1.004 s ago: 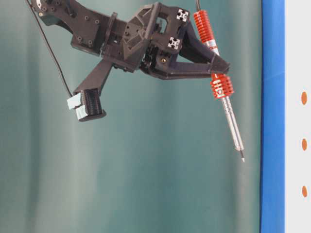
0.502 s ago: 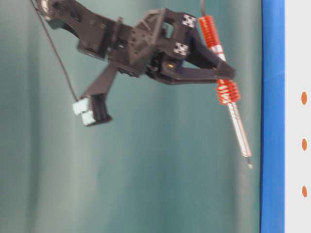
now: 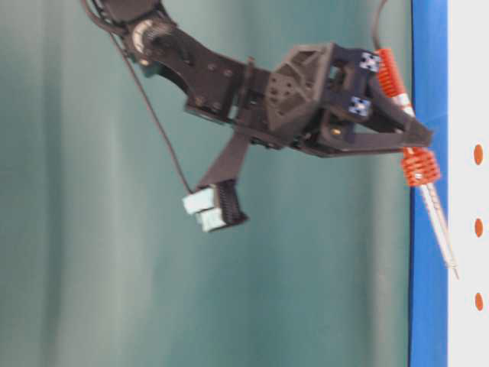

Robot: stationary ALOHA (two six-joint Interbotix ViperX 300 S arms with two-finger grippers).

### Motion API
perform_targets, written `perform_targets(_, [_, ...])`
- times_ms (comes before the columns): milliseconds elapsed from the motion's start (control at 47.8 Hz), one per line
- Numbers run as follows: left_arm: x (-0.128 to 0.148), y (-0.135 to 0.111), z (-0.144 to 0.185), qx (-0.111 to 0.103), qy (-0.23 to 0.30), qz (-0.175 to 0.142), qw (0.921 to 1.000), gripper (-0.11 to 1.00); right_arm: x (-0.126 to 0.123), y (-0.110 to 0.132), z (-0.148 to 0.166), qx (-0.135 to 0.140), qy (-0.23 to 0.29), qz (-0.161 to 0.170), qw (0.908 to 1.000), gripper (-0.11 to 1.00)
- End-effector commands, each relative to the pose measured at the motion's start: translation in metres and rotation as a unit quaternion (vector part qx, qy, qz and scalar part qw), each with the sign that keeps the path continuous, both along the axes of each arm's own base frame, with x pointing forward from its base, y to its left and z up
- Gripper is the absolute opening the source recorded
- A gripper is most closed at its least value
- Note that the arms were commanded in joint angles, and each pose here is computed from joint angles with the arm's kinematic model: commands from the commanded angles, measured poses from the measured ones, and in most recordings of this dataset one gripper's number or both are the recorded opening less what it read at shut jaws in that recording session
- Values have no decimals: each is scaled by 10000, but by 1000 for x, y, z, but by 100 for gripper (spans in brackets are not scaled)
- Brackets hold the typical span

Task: Touch the tip of the soldering iron to the mark.
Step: 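Lower the iron tip onto the leftmost red dot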

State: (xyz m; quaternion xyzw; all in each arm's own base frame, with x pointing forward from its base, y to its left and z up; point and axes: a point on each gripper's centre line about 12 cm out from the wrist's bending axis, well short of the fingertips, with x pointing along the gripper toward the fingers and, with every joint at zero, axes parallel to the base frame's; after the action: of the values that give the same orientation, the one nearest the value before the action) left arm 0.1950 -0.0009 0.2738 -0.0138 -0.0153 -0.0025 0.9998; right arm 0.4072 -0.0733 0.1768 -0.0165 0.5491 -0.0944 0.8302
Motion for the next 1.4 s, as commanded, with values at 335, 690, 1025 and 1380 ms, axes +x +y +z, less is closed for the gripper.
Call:
perform_targets(335, [2,-1,4,-1,-61,-18,10000,0,13,-5,3,-44,-381,22,9993,6])
perform_targets(690, [2,-1,4,-1,-69,-18,10000,0,14,-6,-6,-28,-283,16,9996,6])
perform_targets(1025, [2,-1,4,-1,-69,-18,10000,0,14,-8,-6,-27,-268,-10,9996,6])
perform_targets(1380, [2,-1,4,-1,-69,-18,10000,0,14,-9,-6,-29,-283,-16,9996,6])
